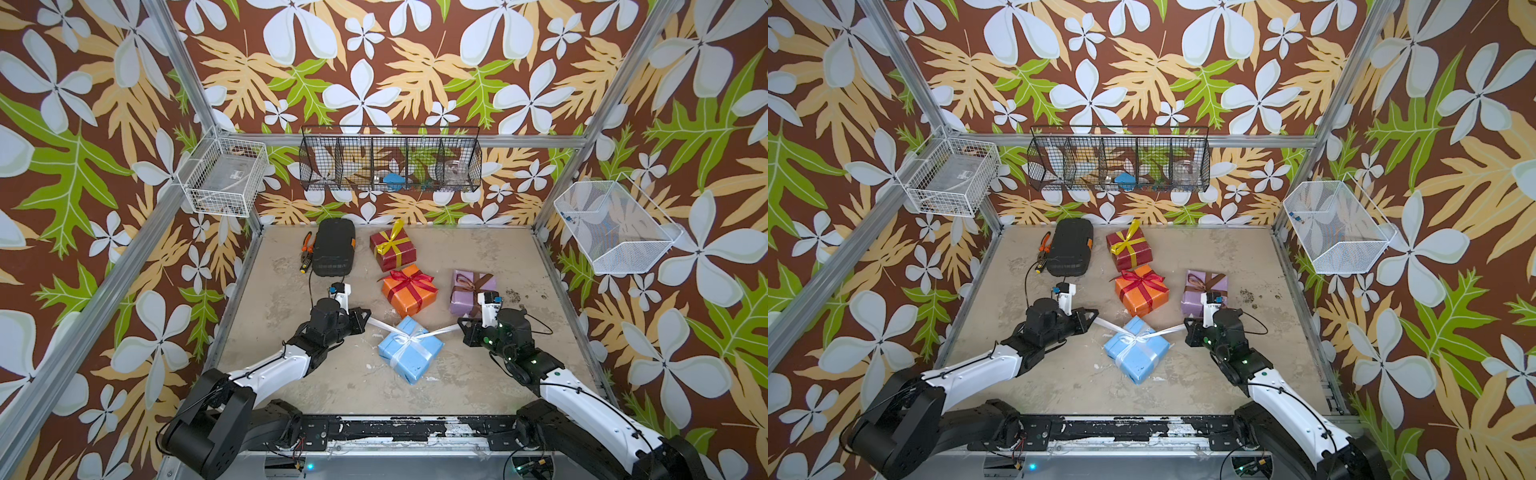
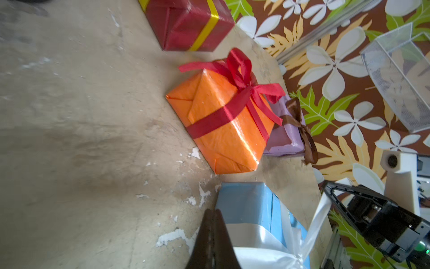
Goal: Untie the ribbon bows on the gift boxes
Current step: Untie the ribbon from the gift box.
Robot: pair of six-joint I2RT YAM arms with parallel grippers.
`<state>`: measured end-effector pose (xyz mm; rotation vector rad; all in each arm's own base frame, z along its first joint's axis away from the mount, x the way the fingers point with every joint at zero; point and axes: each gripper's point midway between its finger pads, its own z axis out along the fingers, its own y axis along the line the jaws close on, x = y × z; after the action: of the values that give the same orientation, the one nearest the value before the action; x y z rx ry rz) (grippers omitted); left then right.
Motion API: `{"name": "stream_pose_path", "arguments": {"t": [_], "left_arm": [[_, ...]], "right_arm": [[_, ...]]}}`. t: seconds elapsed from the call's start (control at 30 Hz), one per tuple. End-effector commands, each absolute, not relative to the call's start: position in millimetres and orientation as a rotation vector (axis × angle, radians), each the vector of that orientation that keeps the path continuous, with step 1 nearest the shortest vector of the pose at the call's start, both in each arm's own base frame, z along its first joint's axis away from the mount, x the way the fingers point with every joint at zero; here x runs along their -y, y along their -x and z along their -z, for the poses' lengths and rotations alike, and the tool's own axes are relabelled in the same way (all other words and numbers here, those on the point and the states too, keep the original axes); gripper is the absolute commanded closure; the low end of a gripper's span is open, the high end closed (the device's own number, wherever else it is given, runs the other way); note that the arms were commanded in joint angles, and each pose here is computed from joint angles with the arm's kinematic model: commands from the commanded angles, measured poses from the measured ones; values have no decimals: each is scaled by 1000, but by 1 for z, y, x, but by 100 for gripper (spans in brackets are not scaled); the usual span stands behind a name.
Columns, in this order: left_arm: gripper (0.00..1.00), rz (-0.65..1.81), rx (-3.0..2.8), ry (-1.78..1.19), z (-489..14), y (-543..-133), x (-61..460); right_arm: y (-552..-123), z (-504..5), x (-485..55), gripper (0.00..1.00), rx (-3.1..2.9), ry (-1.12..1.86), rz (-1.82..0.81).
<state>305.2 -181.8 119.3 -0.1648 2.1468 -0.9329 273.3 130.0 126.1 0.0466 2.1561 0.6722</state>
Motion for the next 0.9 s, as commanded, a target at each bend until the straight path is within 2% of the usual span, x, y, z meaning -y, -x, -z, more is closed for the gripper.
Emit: {"name": "stream_pose_path", "arguments": {"t": [0.0, 0.57, 0.8, 0.87], "left_arm": [[100, 863, -2120, 253, -119, -309, 157], [100, 737, -2038, 525, -115, -316, 85], [100, 712, -2016, 545, -119, -316, 76], [100, 717, -2013, 538, -120, -316, 77]], "right_arm": [[-276, -132, -109, 100, -2139, -83, -580], [-279, -144, -61, 100, -2105, -201, -418], [-278, -146, -48, 100, -2097, -251, -364], [-279, -150, -55, 100, -2077, -226, -423]]}}
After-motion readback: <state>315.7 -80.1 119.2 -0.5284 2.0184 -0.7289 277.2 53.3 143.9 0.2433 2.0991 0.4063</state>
